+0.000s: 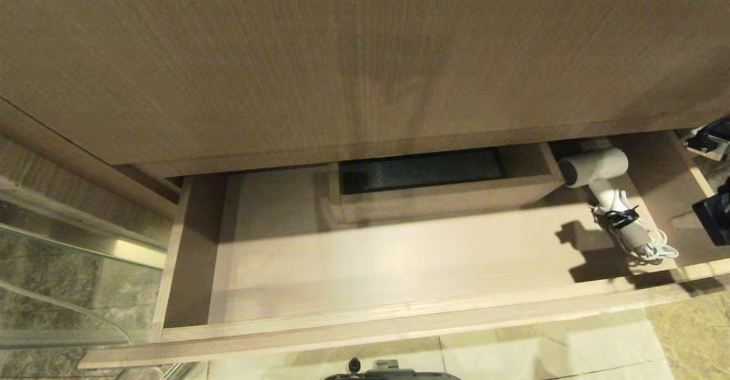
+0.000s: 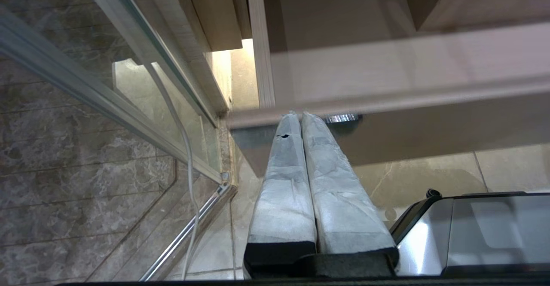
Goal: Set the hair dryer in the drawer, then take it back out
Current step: Pull open the drawer
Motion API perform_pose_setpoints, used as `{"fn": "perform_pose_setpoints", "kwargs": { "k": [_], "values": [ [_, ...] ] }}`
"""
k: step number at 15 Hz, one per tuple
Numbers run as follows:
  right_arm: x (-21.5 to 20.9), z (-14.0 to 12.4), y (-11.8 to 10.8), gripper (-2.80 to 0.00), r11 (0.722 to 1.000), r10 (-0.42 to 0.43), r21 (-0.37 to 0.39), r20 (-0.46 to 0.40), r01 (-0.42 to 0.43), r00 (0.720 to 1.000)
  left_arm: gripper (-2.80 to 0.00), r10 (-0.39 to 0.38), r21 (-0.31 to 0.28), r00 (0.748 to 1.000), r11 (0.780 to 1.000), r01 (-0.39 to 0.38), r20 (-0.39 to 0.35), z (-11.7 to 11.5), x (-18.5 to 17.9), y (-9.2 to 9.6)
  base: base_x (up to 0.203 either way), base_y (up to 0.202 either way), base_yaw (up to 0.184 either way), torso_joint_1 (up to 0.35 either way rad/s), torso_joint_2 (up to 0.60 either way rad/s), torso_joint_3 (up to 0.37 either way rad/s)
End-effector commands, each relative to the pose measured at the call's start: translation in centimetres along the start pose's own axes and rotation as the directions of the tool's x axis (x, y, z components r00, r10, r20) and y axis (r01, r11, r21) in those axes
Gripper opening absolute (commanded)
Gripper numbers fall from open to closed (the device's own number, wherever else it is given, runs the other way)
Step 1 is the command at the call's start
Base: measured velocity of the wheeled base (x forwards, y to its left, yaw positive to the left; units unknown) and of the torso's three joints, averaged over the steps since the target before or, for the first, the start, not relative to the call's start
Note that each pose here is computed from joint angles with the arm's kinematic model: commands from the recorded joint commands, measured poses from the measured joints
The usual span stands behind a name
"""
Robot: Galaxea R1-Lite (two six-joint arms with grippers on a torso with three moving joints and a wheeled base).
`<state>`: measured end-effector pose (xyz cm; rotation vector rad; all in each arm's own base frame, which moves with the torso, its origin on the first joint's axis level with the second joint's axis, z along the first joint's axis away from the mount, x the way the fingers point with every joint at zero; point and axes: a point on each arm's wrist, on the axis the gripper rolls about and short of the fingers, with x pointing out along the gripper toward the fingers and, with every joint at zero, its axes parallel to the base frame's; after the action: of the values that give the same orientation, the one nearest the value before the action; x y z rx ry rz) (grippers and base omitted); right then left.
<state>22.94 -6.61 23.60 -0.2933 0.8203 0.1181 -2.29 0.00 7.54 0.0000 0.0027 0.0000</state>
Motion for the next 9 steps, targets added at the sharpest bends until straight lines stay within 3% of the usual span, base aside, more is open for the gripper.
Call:
{"fn": "perform_pose_setpoints", "kwargs": {
  "k": [1, 4, 5, 6, 9],
  "values": [
    [3.0, 0.0, -1.3, -2.8, 0.999, 0.03, 0.029, -0.069, -0.028, 0.997, -2.8, 0.0, 0.0, 1.0, 1.0, 0.0, -0.001, 0.0, 0.0, 0.0, 0.0, 0.0, 0.0, 0.0, 0.0, 0.0],
    [5.2, 0.6, -2.9, -2.8, 0.998, 0.03, 0.059, -0.091, -0.025, 0.995, -2.8, 0.0, 0.0, 1.0, 1.0, 0.0, 0.001, 0.0, 0.0, 0.0, 0.0, 0.0, 0.0, 0.0, 0.0, 0.0],
    [5.7, 0.8, -3.3, -0.52, 0.997, 0.031, 0.071, -0.096, -0.024, 0.995, -2.8, 0.0, 0.0, 1.0, 1.0, 0.0, 0.0, 0.0, 0.0, 0.0, 0.0, 0.0, 0.0, 0.0, 0.0, 0.0],
    [6.6, 1.0, -3.7, 0.0, 0.996, 0.037, 0.088, -0.104, -0.028, 0.994, -2.8, 0.0, 0.0, 1.0, 1.0, 0.0, 0.002, 0.0, 0.0, 0.0, 0.0, 0.0, 0.0, 0.0, 0.0, 0.0],
    [9.2, 2.4, -5.3, 0.0, 0.996, 0.029, 0.086, -0.1, -0.02, 0.995, -2.8, 0.0, 0.0, 1.0, 1.0, 0.0, 0.001, 0.0, 0.0, 0.0, 0.0, 0.0, 0.0, 0.0, 0.0, 0.0]
  ]
}}
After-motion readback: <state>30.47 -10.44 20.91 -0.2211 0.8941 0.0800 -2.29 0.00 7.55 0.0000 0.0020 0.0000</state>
